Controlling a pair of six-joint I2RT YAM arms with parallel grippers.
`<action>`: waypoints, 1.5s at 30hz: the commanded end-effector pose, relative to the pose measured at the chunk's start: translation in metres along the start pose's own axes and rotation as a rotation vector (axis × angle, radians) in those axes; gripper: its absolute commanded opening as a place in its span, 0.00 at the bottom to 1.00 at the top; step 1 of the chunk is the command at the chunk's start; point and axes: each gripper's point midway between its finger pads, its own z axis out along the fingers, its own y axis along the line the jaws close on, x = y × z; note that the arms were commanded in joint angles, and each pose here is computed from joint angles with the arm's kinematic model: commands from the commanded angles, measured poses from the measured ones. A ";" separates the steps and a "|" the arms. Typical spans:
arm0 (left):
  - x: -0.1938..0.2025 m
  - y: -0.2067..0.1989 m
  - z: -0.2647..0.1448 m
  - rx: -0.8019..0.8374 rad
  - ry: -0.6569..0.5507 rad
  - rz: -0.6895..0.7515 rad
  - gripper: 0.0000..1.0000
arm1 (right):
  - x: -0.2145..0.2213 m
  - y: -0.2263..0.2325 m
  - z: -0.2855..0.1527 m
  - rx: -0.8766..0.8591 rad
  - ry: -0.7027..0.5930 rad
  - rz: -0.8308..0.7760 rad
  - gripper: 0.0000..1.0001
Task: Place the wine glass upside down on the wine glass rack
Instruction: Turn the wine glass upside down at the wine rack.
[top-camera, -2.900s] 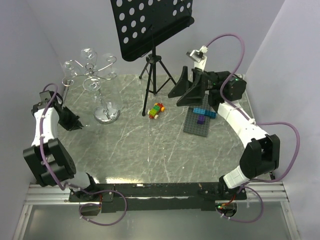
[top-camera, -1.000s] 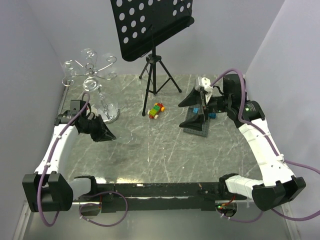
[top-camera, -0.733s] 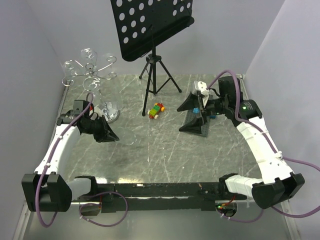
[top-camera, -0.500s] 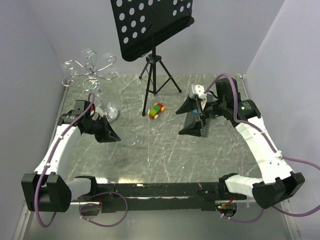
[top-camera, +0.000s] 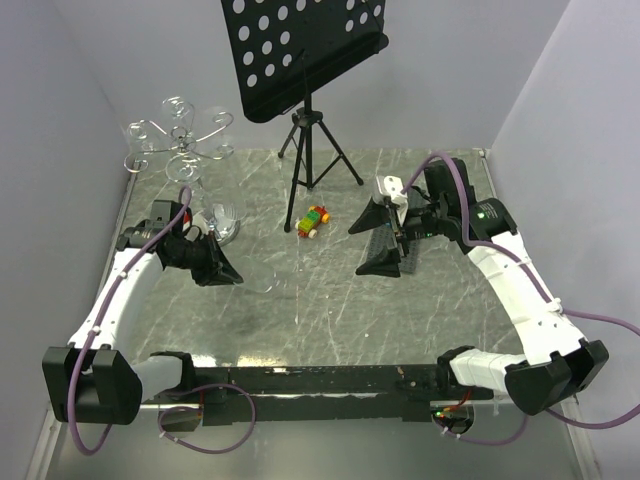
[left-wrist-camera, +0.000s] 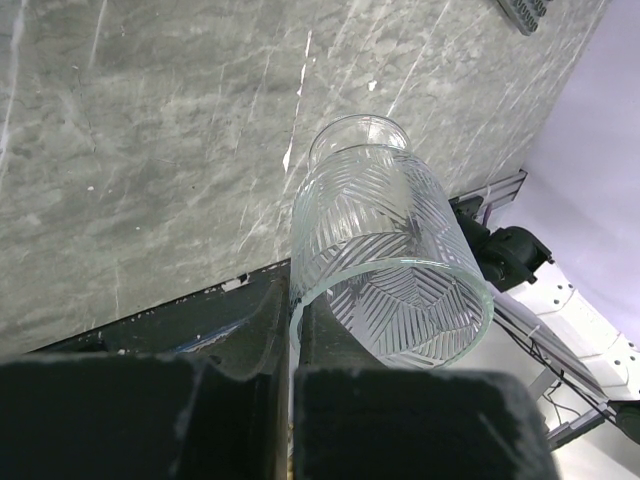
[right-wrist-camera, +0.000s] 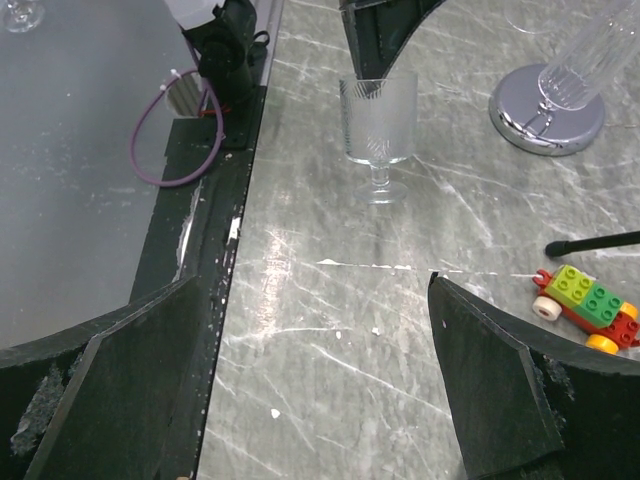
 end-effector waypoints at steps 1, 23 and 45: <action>0.006 -0.015 -0.008 0.065 0.003 0.014 0.01 | -0.012 0.000 0.001 -0.012 -0.016 -0.068 1.00; 0.022 -0.015 -0.015 0.069 0.016 -0.006 0.01 | -0.005 0.009 0.008 -0.053 0.004 -0.099 1.00; 0.038 -0.036 -0.013 0.178 0.099 0.022 0.01 | 0.037 0.035 0.065 -0.332 0.180 -0.481 1.00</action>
